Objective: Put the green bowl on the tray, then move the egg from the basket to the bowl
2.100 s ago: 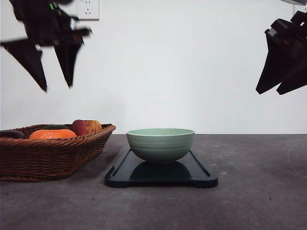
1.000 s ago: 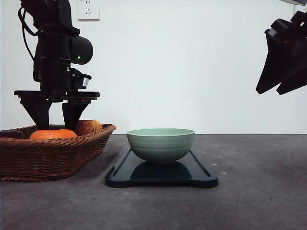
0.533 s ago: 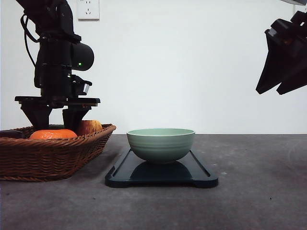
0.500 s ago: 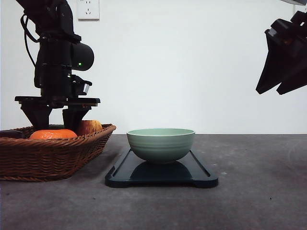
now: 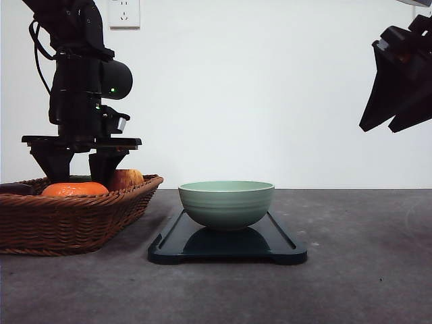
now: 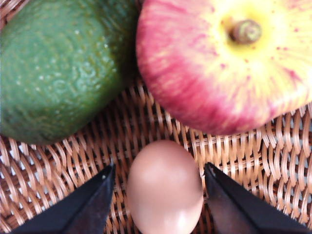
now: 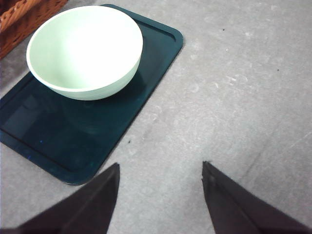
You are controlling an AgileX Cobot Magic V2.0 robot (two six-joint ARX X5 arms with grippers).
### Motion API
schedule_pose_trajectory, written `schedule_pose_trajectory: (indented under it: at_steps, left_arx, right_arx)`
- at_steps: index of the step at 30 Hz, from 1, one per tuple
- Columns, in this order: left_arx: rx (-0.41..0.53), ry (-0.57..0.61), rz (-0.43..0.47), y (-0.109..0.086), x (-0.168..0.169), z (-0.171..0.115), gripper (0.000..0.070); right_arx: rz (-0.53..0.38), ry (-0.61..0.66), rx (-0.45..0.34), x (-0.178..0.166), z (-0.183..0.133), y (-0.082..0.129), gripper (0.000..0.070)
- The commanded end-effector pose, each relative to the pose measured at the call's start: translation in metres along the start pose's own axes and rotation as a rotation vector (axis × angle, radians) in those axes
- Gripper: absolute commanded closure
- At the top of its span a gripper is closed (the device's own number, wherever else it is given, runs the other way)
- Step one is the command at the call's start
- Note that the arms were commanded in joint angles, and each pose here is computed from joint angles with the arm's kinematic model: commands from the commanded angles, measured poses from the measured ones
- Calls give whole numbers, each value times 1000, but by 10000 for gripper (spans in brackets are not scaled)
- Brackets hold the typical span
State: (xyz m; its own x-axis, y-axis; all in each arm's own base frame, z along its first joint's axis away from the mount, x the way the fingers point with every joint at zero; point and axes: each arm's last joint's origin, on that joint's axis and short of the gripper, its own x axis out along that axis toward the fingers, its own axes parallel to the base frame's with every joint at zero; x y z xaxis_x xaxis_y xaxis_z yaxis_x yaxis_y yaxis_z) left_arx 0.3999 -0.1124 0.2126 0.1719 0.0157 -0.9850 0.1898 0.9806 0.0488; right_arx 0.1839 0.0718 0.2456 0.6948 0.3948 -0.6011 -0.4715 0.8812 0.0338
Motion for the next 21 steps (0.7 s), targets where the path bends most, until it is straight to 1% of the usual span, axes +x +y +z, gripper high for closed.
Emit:
schedule_pose_trajectory:
  at_steps: [1, 7, 16, 20, 21]
  left_arx:
    - [10, 10, 6, -2, 9, 6, 335]
    - [13, 53, 9, -3, 19, 5, 335]
    - [13, 45, 8, -3, 20, 6, 339]
    - [13, 41, 8, -4, 20, 6, 357]
    - [13, 41, 8, -4, 20, 6, 375]
  right_arx:
    - [2, -10, -16, 1, 1, 1, 366]
    - [2, -10, -16, 1, 1, 1, 366]
    - [2, -10, -16, 1, 2, 1, 366]
    - [2, -10, -16, 1, 1, 1, 366]
    - [2, -10, -16, 1, 1, 1, 366]
